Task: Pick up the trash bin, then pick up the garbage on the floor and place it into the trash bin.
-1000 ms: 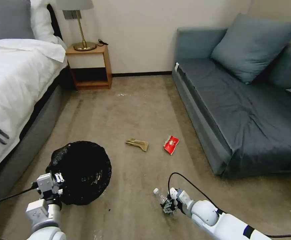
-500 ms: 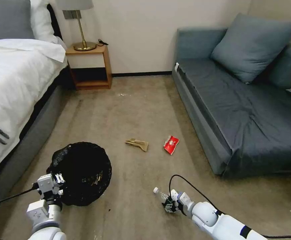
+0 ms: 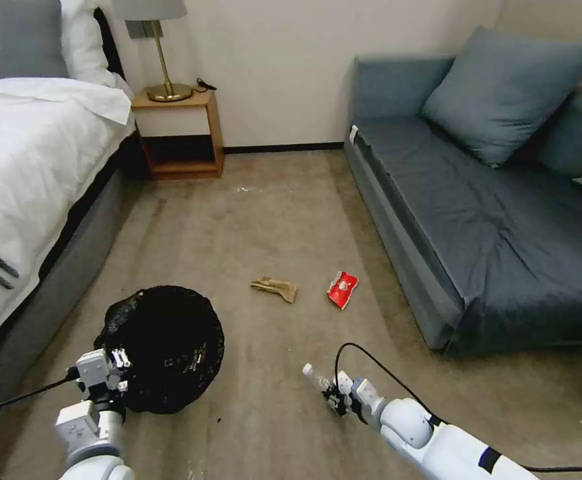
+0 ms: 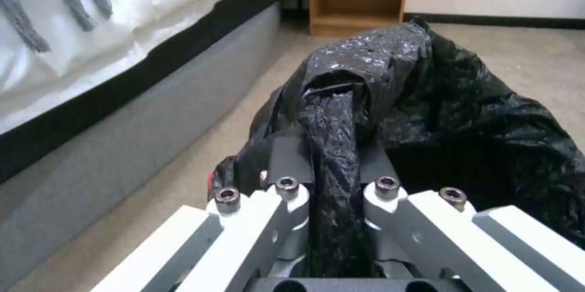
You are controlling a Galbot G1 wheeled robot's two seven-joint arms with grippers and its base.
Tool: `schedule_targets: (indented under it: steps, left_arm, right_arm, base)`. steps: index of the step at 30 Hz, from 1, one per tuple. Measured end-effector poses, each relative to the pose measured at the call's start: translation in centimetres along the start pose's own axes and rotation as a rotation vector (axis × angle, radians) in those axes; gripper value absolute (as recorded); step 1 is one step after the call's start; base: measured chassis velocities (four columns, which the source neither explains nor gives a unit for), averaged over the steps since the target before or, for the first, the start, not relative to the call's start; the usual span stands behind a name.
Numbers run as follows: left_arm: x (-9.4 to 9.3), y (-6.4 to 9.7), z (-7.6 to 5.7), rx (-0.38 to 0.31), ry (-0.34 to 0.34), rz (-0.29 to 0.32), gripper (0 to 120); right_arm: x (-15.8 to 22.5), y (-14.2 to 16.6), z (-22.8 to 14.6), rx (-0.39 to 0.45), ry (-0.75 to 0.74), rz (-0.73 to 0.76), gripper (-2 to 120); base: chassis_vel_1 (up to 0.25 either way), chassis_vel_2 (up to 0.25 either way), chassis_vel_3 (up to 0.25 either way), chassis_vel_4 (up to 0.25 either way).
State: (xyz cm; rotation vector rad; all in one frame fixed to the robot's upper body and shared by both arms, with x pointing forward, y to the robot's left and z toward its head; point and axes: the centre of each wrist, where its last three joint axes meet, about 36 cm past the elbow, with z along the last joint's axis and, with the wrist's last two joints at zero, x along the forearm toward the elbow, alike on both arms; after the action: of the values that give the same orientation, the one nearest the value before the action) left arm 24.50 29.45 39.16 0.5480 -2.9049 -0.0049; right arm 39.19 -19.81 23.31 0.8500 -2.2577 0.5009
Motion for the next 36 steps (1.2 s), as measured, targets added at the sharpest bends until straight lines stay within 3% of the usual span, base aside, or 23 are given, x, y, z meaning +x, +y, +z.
schedule_targets:
  steps: [5, 8, 9, 13, 17, 22, 36]
  left_arm:
    - [0.0, 0.0, 0.0, 0.001, -0.001, 0.002, 7]
    - [-0.1, -0.1, -0.1, -0.001, -0.005, 0.007, 7]
    - [-0.1, -0.1, -0.1, -0.001, -0.005, 0.007, 7]
    - [-0.4, -0.2, -0.2, 0.0, -0.011, 0.018, 7]
    - [-0.7, -0.4, -0.3, 0.015, -0.014, 0.025, 7]
    - [-1.1, -0.6, -0.5, 0.04, -0.017, 0.032, 7]
    - [-1.7, -0.9, -0.8, 0.106, -0.019, 0.061, 7]
  right_arm:
    - [-0.3, -0.4, -4.0, -0.033, -0.095, 0.052, 26]
    - [-0.5, -0.4, -8.9, -0.106, -0.334, 0.032, 26]
    - [-0.5, -0.4, -8.9, -0.106, -0.334, 0.032, 26]
    - [0.0, 1.9, -13.9, -0.23, -0.559, -0.079, 26]
    - [0.3, 4.4, -16.2, -0.267, -0.626, -0.174, 26]
    - [0.0, 7.4, -18.2, -0.251, -0.637, -0.284, 26]
    - [-2.7, 12.2, -22.3, -0.239, -0.662, -0.343, 26]
  base:
    - [0.0, 0.0, 0.0, 0.0]
    - [0.0, 0.0, 0.0, 0.0]
    - [0.0, 0.0, 0.0, 0.0]
    - [0.0, 0.0, 0.0, 0.0]
    - [0.0, 0.0, 0.0, 0.0]
    - [0.0, 0.0, 0.0, 0.0]
    - [0.0, 0.0, 0.0, 0.0]
